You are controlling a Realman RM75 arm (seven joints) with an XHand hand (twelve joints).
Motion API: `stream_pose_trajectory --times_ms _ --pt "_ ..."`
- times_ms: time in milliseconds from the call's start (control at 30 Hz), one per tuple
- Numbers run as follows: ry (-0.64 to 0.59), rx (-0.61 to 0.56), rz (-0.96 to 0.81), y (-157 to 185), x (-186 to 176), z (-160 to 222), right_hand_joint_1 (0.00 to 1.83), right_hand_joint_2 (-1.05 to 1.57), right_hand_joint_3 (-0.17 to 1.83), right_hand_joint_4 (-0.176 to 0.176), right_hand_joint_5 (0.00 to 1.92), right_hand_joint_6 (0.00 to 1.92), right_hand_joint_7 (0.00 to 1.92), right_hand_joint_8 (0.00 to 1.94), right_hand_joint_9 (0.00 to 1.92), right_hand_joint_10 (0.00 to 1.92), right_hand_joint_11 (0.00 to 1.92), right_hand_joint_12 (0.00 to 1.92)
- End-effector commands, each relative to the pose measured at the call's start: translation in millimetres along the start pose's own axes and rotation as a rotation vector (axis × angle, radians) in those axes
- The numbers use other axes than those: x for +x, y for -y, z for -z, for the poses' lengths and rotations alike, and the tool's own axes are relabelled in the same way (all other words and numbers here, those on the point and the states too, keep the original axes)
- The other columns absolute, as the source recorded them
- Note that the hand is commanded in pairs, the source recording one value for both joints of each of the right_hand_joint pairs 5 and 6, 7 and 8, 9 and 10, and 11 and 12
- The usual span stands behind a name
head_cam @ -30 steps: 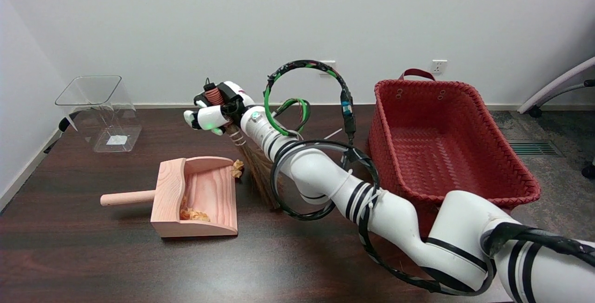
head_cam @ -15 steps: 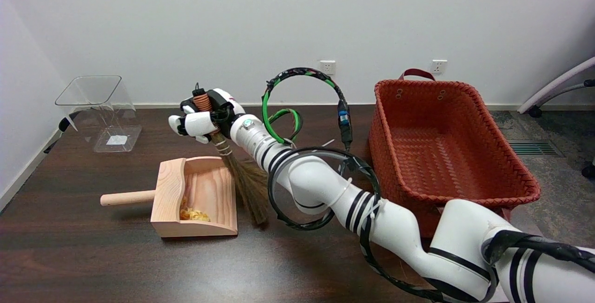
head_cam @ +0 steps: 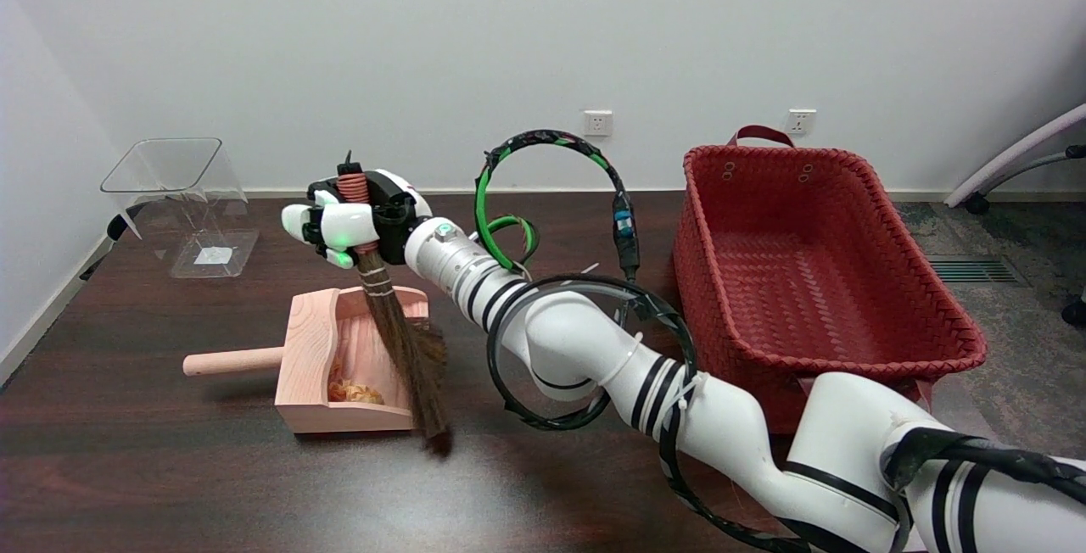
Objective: Sweep the paper balls into the dustpan.
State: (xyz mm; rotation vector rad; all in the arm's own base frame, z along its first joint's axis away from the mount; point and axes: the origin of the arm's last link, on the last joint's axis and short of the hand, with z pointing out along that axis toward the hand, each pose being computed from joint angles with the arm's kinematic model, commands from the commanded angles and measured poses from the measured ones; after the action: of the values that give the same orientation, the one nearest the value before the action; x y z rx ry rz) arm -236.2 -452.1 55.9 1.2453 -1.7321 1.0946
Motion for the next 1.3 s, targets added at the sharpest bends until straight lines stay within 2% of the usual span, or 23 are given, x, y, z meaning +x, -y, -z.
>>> stream_pose_trajectory --times_ms 33,367,533,1033,1300 --pt "0.029 0.010 -0.176 3 -5 3 1.42 0.42 1.12 0.000 1.92 1.92 1.92 1.92 1.92 1.92 1.92 1.92" --pt "0.020 0.102 -0.040 26 -3 5 1.42 0.40 1.16 0.000 1.92 1.92 1.92 1.92 1.92 1.92 1.92 1.92" --pt "-0.006 0.183 0.153 47 0 9 1.42 0.47 1.11 0.000 1.92 1.92 1.92 1.92 1.92 1.92 1.92 1.92" --pt "0.016 0.274 0.208 76 -2 27 1.42 0.64 1.00 0.000 1.92 1.92 1.92 1.92 1.92 1.92 1.92 1.92" --pt "0.012 0.372 0.277 109 -1 41 1.43 0.68 0.96 0.000 1.92 1.92 1.92 1.92 1.92 1.92 1.92 1.92"
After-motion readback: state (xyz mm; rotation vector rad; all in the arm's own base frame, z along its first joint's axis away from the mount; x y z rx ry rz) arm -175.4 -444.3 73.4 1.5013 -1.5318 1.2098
